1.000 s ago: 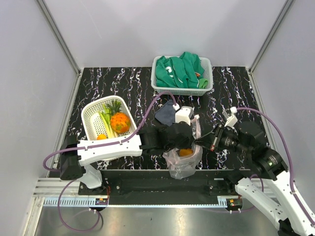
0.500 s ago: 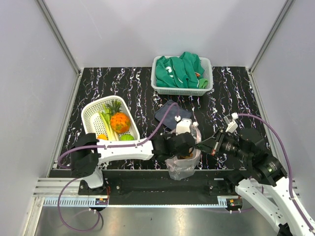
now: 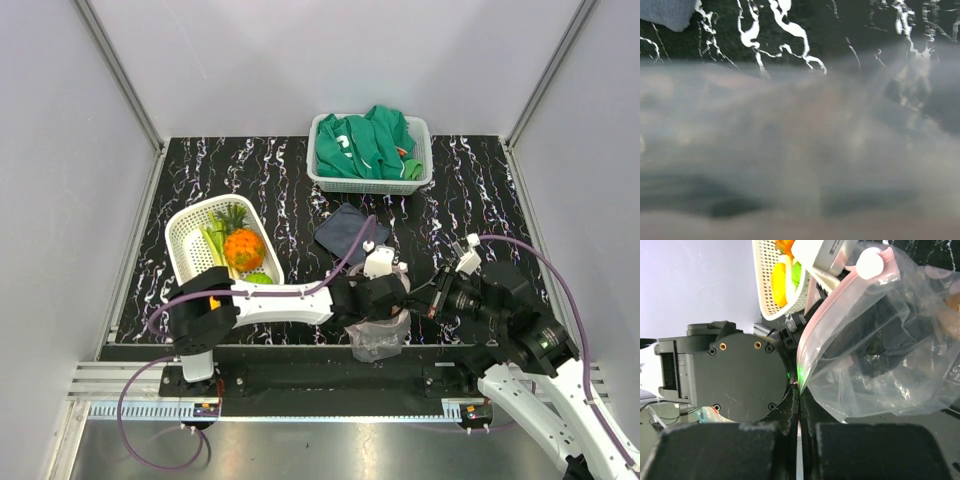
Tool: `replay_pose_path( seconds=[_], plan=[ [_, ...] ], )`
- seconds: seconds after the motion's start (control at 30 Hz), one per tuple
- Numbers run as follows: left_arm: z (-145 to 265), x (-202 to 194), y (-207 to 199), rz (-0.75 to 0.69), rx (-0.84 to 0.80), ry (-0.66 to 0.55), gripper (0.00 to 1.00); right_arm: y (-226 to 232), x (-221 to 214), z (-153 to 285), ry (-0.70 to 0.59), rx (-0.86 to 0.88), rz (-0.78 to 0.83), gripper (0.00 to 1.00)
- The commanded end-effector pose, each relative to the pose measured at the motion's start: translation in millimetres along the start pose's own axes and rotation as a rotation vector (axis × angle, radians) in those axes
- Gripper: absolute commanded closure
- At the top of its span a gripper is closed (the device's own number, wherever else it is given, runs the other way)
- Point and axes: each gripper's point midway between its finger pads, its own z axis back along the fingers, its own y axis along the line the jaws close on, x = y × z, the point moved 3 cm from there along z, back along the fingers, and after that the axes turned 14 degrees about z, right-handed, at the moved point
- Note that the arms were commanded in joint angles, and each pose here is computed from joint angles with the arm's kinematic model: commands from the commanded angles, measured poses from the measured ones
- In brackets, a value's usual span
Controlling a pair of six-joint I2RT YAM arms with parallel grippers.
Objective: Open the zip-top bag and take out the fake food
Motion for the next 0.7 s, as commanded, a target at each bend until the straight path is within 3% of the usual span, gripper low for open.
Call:
replay_pose_path(
  seconds=[0.0, 0.23, 0.43, 0.67],
  plan=[
    [-12, 16, -1, 0.031, 0.042, -0.059, 0.50, 7, 3, 3, -0.026, 0.039, 0.003, 1.00],
    [-17, 12, -2, 0.057, 0.046, -0.044, 0.44, 3, -2, 0, -0.005, 0.034, -0.019, 1.00],
    [27, 28, 27, 0.063, 0.104, -0.117, 0.48, 23, -2, -5, 0.059, 0.162, -0.021, 1.00],
    [64, 30, 46, 0.054, 0.092, -0.088, 0.69, 41, 5, -7, 0.055, 0.274, -0.076, 1.00]
  ],
)
